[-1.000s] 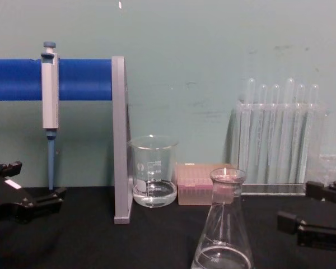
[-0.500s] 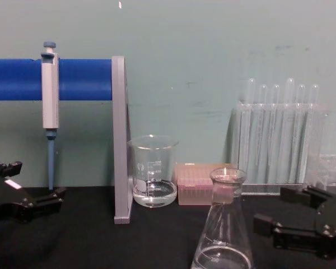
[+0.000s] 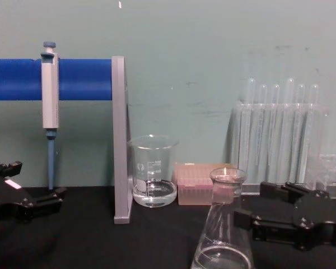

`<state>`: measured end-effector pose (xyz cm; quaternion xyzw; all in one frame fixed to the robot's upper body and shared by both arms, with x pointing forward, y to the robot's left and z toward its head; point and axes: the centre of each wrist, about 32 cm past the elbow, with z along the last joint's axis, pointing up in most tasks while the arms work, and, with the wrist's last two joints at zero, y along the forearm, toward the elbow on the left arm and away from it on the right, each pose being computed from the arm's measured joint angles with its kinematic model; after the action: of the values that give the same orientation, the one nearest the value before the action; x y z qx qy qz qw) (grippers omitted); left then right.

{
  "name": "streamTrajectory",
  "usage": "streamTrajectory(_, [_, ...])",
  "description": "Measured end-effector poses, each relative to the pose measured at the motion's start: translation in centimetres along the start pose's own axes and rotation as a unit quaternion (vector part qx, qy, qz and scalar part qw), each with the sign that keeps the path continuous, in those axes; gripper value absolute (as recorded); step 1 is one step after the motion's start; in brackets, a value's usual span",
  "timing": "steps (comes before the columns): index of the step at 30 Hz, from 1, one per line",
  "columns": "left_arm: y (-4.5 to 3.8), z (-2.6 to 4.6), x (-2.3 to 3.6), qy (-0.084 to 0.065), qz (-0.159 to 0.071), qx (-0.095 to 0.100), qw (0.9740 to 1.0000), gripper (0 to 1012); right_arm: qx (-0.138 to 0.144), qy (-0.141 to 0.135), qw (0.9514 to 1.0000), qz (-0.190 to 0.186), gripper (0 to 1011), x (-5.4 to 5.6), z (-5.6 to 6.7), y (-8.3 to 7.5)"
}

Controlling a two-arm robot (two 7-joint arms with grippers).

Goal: Grasp the erlenmeyer flask with one hand, shake it three times, then place it back.

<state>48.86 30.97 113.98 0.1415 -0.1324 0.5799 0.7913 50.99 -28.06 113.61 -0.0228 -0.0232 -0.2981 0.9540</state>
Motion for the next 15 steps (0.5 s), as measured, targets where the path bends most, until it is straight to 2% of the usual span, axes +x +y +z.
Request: streamTrajectory(15, [0.00, 0.00, 0.00, 0.000, 0.000, 0.000, 1.0000, 1001, 0.004, 0.006, 0.9998, 0.017, 1000, 1.4, -0.2, 2.0])
